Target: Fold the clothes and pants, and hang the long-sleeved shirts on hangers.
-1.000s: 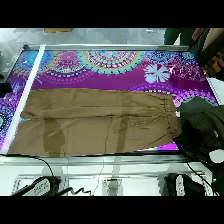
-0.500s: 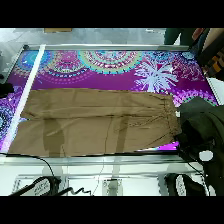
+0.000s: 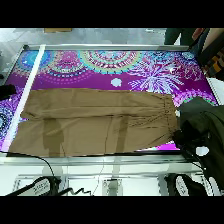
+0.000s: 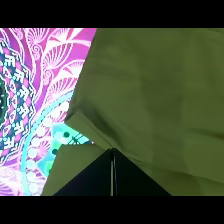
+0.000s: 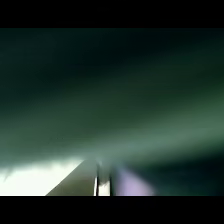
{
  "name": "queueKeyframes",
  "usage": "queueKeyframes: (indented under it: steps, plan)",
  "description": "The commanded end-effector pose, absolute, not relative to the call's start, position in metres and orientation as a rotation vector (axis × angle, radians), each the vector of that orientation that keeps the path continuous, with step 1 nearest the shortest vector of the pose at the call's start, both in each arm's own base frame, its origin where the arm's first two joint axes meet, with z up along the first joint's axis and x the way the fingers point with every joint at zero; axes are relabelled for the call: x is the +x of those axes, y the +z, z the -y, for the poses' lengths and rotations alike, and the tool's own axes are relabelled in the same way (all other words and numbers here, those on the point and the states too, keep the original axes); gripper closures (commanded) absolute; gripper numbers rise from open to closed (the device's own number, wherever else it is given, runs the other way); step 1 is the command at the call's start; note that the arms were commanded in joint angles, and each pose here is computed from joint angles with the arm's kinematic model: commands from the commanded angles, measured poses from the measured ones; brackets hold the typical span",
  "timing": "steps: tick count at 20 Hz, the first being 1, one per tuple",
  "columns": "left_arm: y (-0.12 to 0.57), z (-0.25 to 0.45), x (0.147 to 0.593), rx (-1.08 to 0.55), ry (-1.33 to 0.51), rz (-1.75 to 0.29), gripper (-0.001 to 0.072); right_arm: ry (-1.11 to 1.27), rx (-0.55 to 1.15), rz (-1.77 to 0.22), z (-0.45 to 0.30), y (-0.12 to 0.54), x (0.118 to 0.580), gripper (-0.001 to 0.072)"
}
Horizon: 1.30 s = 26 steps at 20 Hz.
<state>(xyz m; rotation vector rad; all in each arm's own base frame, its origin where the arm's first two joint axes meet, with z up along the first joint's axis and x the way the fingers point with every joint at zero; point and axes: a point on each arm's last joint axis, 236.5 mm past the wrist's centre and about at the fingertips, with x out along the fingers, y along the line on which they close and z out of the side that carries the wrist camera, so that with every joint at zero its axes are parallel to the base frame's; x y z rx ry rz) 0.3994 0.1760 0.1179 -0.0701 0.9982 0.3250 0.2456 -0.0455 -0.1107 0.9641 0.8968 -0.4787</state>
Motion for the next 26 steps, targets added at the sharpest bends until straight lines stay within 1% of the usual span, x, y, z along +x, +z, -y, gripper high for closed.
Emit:
queueKeyframes:
  steps: [1,4,7,12,16,17,18,19,20,22,26]
  plan:
    - [0.110,-0.183,0.386,-0.078,0.345,-1.053,0.0691,-0.352,0.862,-0.981,0.020,-0.105,0.248,0.0679]
    - [0.100,-0.210,0.361,-0.123,0.415,-1.101,0.0691,-0.304,0.795,-0.990,0.012,-0.091,0.245,0.0681]
    - [0.076,-0.234,0.316,-0.212,0.475,-1.203,0.0691,-0.352,0.745,-0.988,0.021,-0.078,0.229,0.0682]
    - [0.034,-0.230,0.262,-0.434,0.429,-1.221,0.0692,-0.418,0.607,-1.023,0.037,-0.062,0.192,0.0682]
    - [-0.013,-0.224,0.202,-0.594,0.491,-1.298,0.0691,-0.417,0.602,-0.972,0.041,-0.042,0.200,0.0681]
    - [-0.022,-0.222,0.190,-0.631,0.505,-1.315,0.0677,-0.416,0.595,-0.957,0.043,-0.038,0.203,0.0681]
    - [-0.031,-0.220,0.179,-0.665,0.520,-1.328,0.0478,-0.416,0.593,-0.946,0.044,-0.035,0.205,0.0681]
    - [-0.037,-0.221,0.170,-0.699,0.540,-1.330,0.0211,-0.415,0.592,-0.939,0.045,-0.033,0.207,0.0681]
    - [-0.042,-0.224,0.162,-0.737,0.566,-1.314,0.0141,-0.415,0.592,-0.936,0.045,-0.033,0.207,0.0681]
    - [-0.049,-0.234,0.151,-0.810,0.618,-1.251,0.0141,-0.414,0.593,-0.935,0.045,-0.033,0.207,0.0681]
    - [-0.061,-0.253,0.145,-0.943,0.683,-1.044,0.0141,-0.414,0.593,-0.935,0.045,-0.033,0.207,0.0680]
